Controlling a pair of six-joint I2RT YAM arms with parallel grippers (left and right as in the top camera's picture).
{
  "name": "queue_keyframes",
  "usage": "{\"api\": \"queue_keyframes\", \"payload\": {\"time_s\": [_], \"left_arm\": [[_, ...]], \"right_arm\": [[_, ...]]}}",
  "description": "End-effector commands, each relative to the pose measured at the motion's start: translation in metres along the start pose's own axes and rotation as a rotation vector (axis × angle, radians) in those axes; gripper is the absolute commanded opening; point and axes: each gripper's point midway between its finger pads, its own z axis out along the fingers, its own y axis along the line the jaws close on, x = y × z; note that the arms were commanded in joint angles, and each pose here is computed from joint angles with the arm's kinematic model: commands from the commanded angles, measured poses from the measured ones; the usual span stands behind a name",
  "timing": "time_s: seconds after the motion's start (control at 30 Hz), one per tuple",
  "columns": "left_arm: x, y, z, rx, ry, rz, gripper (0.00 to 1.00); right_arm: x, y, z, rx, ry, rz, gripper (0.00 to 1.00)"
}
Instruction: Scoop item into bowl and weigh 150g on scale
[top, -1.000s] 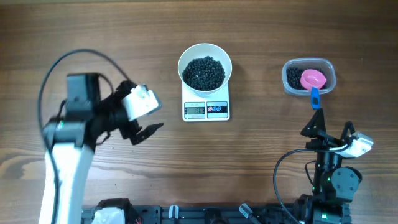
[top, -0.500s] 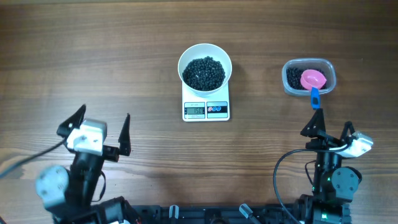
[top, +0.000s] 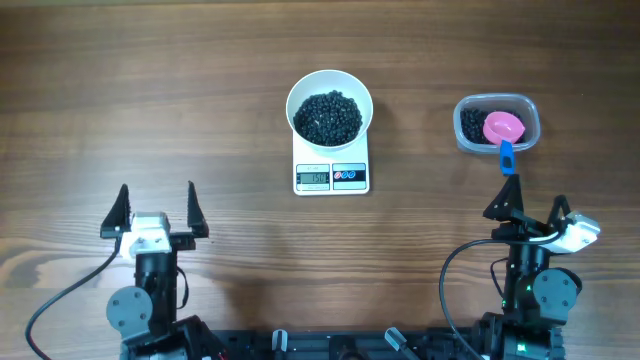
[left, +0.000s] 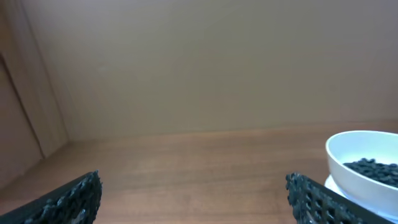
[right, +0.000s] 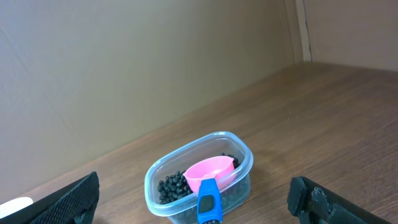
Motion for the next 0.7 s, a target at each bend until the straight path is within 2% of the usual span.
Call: {"api": "queue_keyframes", "payload": {"time_s": [0.0,0.2,0.37,0.67], "left_arm": [[0.015,0.007,0.001,-0.046,0.01,-0.014,1.0],[0.028,0.024,0.0,-0.142,0.05,-0.02,1.0],[0.057,0.019,-0.003,-0.127,0.167,-0.043,1.0],[0.057,0.015,-0.002,-0.111,0.169,-0.055,1.0]], "right_arm": [[-0.001,0.002,-0.001,-0.012,-0.007,0.011,1.0],[-0.001,0.002,-0.001,-0.012,-0.007,0.011,1.0],[-0.001,0.002,-0.001,-0.012,-0.007,0.011,1.0],[-0.001,0.002,-0.001,-0.012,-0.007,0.011,1.0]]}}
